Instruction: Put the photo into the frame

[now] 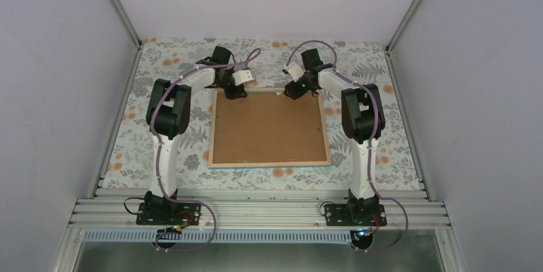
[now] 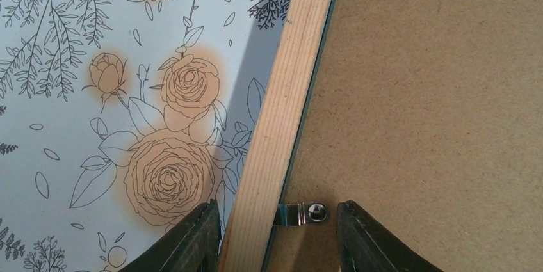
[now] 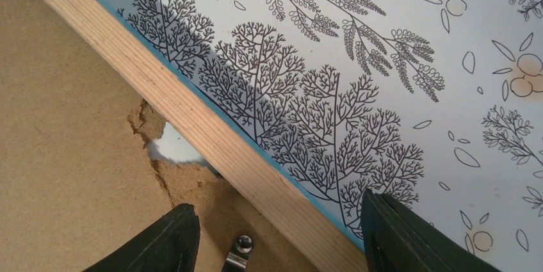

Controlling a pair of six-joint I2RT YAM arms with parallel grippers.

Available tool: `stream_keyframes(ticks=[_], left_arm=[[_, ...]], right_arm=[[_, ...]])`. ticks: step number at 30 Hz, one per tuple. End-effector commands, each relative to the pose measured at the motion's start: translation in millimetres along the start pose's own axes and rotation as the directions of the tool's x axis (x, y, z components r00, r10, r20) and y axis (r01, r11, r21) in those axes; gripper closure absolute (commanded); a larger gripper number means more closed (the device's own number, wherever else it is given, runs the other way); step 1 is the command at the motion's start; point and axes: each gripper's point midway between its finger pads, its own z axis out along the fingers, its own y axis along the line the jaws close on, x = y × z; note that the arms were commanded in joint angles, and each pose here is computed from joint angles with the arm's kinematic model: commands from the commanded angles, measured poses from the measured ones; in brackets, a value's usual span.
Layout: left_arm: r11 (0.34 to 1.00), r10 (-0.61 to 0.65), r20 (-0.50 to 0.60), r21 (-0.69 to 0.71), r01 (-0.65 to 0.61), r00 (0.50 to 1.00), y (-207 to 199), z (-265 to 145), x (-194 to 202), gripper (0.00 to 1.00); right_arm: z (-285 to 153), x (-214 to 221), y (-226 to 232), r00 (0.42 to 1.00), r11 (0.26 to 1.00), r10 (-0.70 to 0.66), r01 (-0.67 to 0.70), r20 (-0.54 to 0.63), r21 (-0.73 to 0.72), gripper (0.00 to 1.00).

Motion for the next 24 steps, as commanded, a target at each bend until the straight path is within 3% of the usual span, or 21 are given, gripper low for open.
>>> stream_keyframes(ticks=[1,5,13,18,24], left_arm=[[0.997,-0.004,-0.043,0.073,0.007,0.999,-22.6,15.3,15.5,0.54],[0.997,0.001,-0.051,0.072,0.002,0.999,-23.2,14.9,17.6,0.54],[0.997,0.01,-0.056,0.073,-0.006,0.998,-24.5,15.4,19.8,0.54],[0.997,0.011,-0.058,0.072,-0.006,0.998,-22.4,16.3,19.1,0.54],[0.997,0.008,-0.057,0.072,-0.004,0.998,-21.3,17.4,18.6,0.54]], right_arm=[[11.5,24.8,8.3,0.995,1.0,-0.003,0.0,-0.099,-0.026,0.38],[14.7,43.2,2.1,0.986,0.998,-0.06,0.058,-0.156,-0.015,0.4],[8.6,66.1,-8.4,0.969,0.993,-0.12,0.113,-0.215,-0.046,0.53],[6.7,74.3,-4.8,0.96,0.986,-0.154,0.133,-0.233,-0.103,0.5],[4.0,83.0,-8.1,0.947,0.977,-0.201,0.175,-0.25,-0.125,0.58]])
